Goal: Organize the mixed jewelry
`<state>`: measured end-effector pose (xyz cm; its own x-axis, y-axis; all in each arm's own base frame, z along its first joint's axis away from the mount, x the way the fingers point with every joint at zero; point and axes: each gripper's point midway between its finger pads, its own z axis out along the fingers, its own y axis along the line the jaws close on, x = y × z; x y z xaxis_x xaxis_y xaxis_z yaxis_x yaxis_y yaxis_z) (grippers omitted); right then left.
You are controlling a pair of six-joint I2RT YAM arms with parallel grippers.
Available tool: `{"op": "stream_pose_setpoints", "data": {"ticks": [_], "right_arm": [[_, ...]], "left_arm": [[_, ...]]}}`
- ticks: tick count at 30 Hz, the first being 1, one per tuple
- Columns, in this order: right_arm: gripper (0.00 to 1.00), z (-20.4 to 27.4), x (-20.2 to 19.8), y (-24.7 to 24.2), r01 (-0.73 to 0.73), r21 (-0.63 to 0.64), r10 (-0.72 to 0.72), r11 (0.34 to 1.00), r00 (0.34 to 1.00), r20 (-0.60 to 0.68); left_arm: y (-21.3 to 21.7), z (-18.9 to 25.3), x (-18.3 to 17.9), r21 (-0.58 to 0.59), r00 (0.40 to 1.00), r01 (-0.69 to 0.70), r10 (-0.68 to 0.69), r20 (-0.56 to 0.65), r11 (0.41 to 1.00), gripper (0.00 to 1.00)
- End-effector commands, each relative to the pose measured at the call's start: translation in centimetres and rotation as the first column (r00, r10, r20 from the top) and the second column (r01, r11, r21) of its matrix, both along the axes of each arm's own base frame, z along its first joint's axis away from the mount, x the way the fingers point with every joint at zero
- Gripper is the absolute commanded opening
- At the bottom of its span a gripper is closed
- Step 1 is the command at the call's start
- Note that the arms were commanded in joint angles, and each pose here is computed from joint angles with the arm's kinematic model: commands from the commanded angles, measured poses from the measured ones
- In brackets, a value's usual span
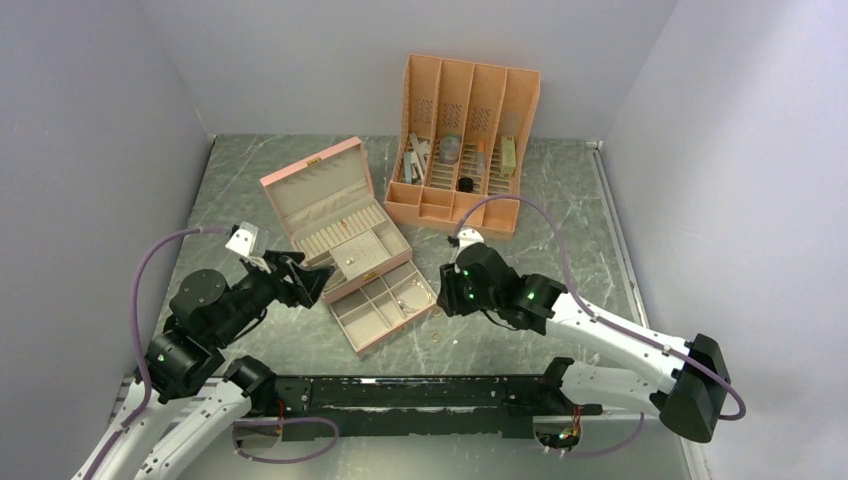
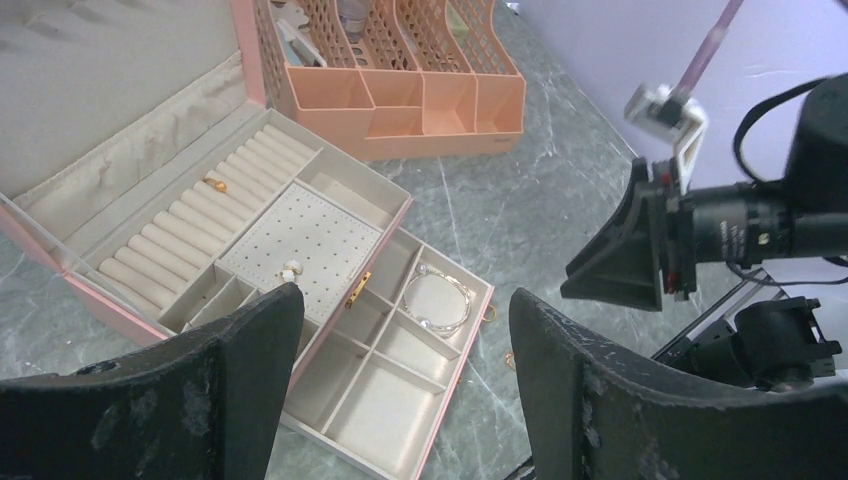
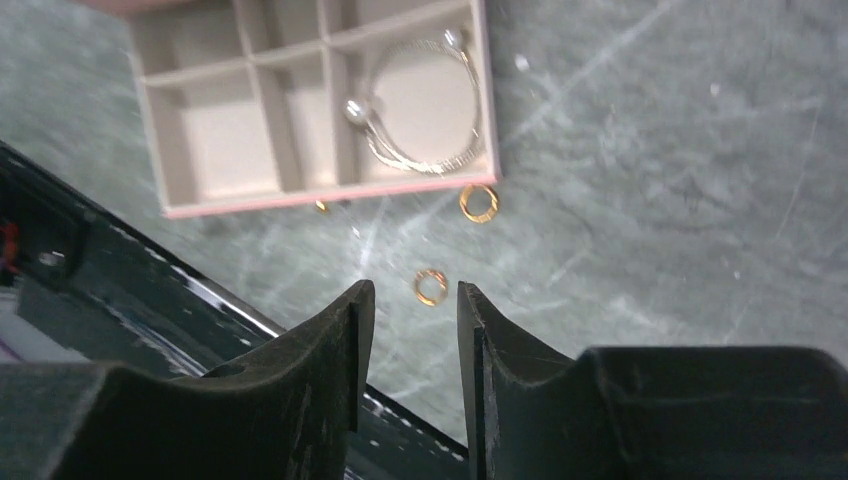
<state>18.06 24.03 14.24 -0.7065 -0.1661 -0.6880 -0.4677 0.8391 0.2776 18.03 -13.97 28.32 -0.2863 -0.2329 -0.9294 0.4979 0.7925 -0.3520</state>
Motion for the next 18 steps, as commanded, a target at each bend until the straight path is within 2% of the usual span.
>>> {"op": "stream_pose_setpoints", "data": {"ticks": [1,18], "right_arm": [[0.40,-3.8,-1.8,-1.8,0.002,-0.073,-0.008,0.997,0.996,-0.085],[0.35,-10.4,-2.7,0.0,-0.079,-0.131,0.057,0.988,0.985,-0.163]], "left_arm": [[0.0,0.1,0.2,0.005,1.000,0.003,-0.003,0.006,1.000,0.79],[-0.2,0.0,0.2,0.009,1.000,0.011,-0.011,0.000,1.000,0.79]]}}
